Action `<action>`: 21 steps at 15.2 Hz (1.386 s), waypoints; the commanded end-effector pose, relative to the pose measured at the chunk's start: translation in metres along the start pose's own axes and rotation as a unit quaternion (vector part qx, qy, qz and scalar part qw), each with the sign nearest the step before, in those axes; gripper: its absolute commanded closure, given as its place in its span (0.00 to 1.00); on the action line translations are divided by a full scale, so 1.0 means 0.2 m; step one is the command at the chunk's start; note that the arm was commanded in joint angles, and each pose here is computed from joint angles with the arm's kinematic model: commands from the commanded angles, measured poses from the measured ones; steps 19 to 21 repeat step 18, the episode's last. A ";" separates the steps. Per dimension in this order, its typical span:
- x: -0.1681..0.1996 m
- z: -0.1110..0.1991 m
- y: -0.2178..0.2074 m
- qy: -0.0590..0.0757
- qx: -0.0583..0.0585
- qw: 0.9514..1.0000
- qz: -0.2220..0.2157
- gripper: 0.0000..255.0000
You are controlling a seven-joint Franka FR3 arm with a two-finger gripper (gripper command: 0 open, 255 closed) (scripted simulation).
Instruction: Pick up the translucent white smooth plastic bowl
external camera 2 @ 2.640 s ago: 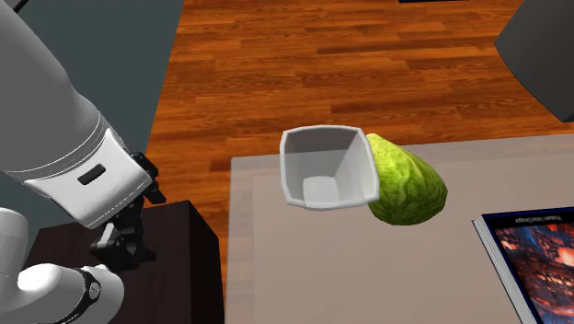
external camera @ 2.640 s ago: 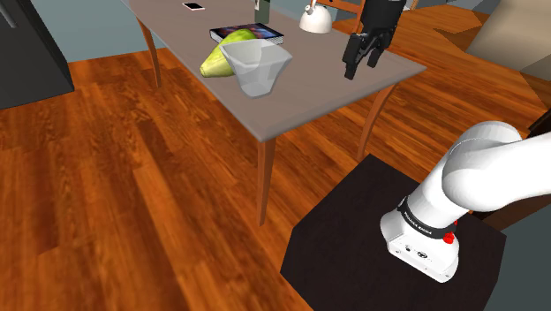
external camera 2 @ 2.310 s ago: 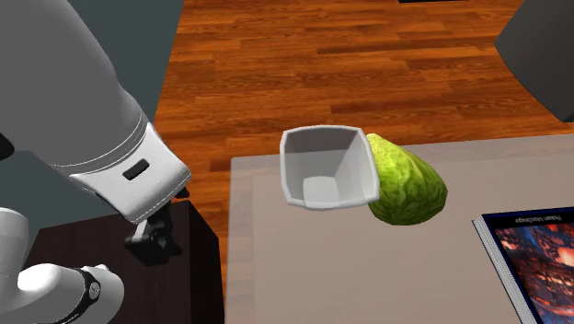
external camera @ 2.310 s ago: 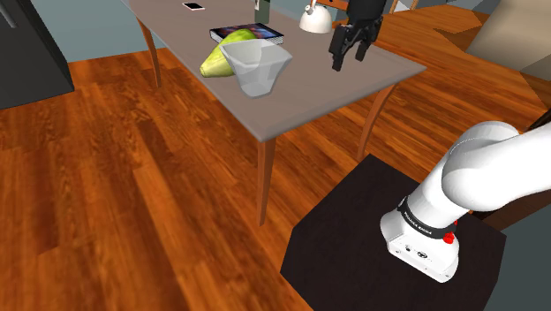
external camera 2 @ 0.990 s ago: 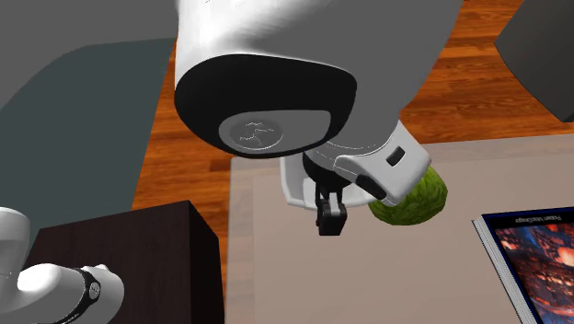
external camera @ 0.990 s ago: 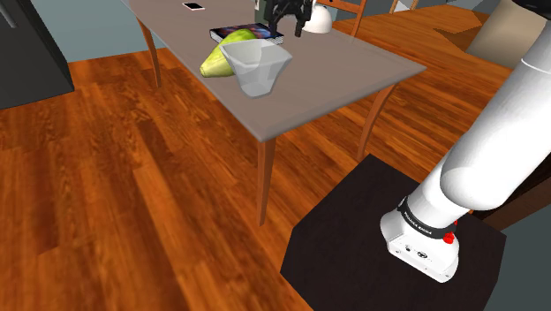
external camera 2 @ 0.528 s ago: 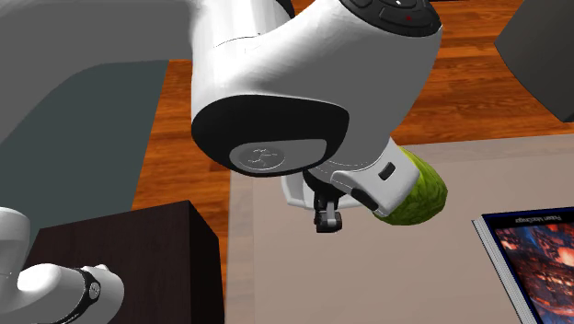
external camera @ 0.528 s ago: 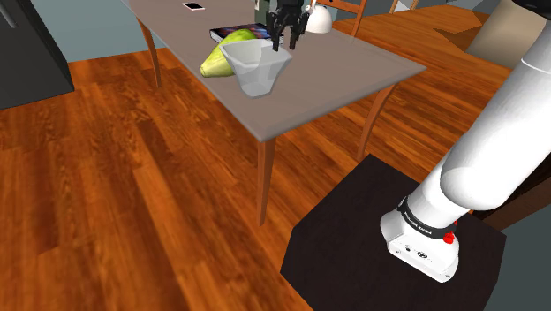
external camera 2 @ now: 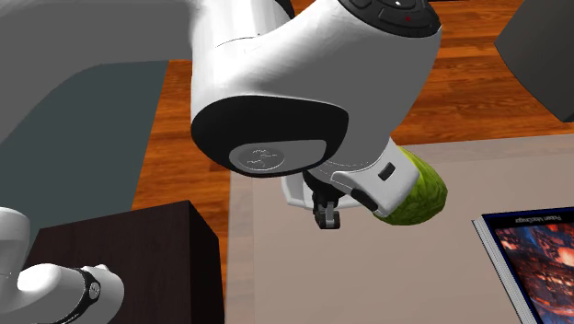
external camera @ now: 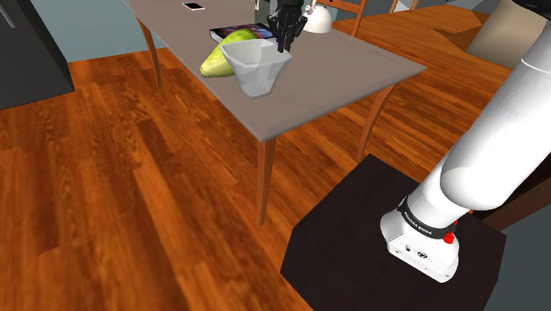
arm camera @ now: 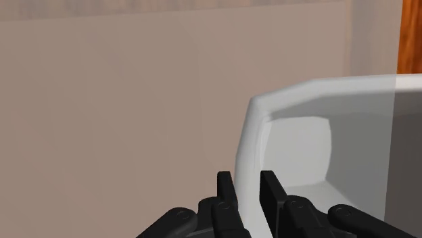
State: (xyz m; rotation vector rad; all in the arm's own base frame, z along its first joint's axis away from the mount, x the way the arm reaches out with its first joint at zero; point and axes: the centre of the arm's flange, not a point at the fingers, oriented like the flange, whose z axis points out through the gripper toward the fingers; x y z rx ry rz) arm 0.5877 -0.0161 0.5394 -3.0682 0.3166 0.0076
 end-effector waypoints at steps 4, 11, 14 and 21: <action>0.00 -0.08 -0.01 0.000 0.000 1.000 0.000 1.00; 0.00 -0.26 -0.02 0.000 0.000 1.000 0.000 1.00; 0.00 -0.34 -0.02 0.000 0.000 1.000 0.000 1.00; 0.00 -0.40 -0.02 0.000 0.000 1.000 0.000 1.00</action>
